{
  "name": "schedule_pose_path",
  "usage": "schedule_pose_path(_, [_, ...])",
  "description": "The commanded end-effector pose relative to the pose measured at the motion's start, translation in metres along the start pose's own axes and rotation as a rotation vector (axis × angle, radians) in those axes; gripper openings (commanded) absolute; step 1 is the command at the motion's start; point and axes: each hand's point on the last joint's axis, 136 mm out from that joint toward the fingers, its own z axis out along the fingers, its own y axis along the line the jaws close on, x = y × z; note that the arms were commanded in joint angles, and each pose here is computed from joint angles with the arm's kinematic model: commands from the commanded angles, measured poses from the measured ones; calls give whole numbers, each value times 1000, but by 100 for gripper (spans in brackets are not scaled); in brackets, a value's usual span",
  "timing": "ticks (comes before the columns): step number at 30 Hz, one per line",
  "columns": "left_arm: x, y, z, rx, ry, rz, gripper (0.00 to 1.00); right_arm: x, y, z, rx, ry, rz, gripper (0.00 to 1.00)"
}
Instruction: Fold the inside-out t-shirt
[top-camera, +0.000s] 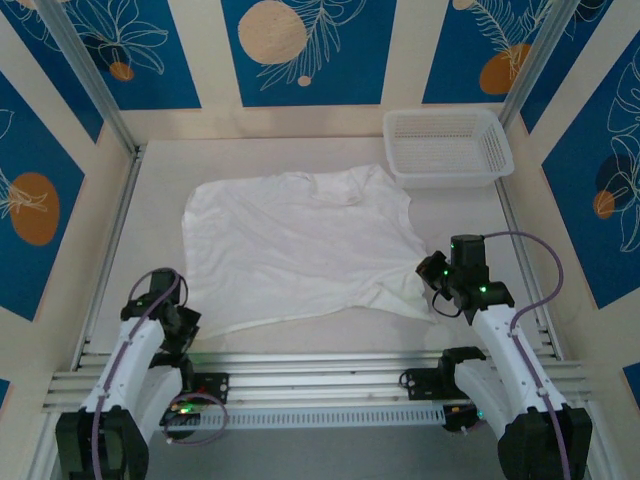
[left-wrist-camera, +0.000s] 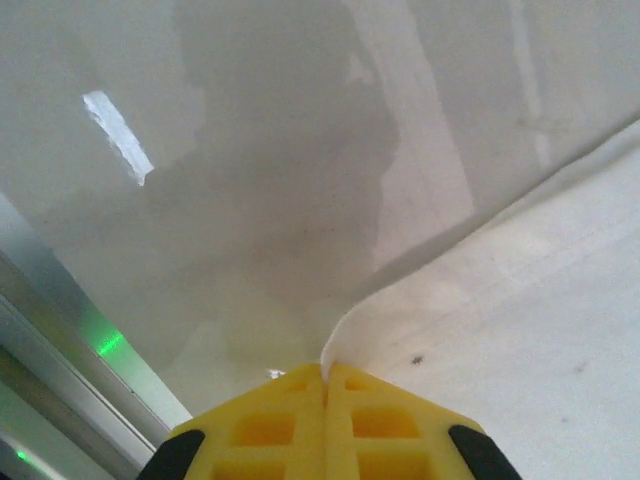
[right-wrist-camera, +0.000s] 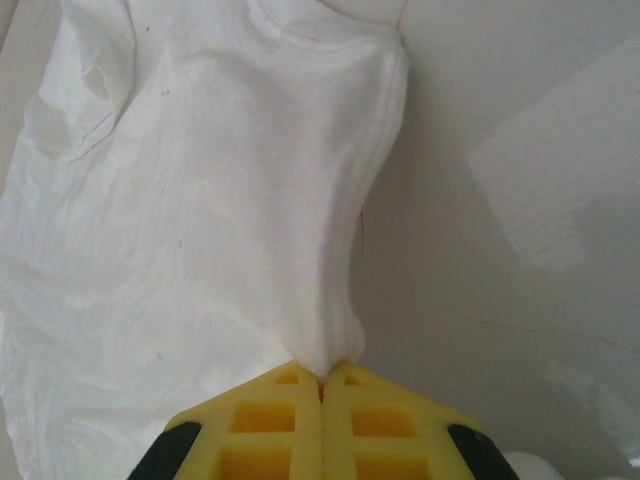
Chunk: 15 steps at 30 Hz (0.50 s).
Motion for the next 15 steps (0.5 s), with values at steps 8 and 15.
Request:
schedule_pose_path(8, [-20,8,-22,44,-164,24,0,13,-41,-7,133,-7,73,4])
schedule_pose_path(15, [-25,-52,-46,318,-178,128,0,19,-35,-11,69,-2,72,4])
